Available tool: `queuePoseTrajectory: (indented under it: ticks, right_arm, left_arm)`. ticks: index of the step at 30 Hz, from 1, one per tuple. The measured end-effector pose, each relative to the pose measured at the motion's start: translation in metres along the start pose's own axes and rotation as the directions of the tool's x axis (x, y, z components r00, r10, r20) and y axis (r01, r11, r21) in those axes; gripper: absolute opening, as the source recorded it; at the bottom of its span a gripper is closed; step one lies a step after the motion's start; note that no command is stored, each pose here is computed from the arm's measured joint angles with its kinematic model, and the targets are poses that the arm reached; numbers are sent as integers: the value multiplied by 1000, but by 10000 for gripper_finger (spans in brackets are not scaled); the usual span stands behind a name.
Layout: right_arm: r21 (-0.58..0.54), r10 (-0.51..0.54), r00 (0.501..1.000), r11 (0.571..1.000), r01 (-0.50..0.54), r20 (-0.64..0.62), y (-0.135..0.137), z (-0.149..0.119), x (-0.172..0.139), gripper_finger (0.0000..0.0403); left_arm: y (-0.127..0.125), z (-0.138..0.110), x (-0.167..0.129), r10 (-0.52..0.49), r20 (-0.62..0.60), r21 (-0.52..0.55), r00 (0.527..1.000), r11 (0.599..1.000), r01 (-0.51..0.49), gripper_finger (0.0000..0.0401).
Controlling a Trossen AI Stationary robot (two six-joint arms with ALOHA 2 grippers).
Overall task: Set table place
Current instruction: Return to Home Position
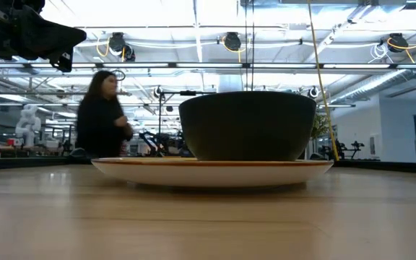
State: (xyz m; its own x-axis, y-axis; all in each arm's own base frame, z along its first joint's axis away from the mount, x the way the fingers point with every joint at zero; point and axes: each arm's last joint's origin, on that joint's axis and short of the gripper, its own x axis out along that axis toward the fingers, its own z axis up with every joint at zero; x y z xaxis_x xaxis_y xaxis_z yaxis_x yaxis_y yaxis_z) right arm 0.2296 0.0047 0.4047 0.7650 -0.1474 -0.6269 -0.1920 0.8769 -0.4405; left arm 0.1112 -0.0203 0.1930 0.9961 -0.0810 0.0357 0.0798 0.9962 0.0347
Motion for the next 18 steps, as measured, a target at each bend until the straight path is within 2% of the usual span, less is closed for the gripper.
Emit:
queuePoseTrajectory:
  ticks: [4,9,13,18]
  right_arm:
    - [127,-23,988,992,4,155,-14,-5,-31,0]
    - [241,-52,969,971,-8,243,-19,-23,-63,0]
    - [307,-18,926,946,-107,376,-12,-38,-74,0]
    - [375,-44,912,919,-124,408,4,-65,-75,0]
  left_arm:
    - [0,0,0,3,0,1,1000,1000,-3,8]
    - [0,0,0,6,0,3,1000,1000,-6,8]
    - [0,0,0,7,0,3,1000,1000,-7,8]
    - [0,0,0,7,0,2,1000,1000,-7,8]
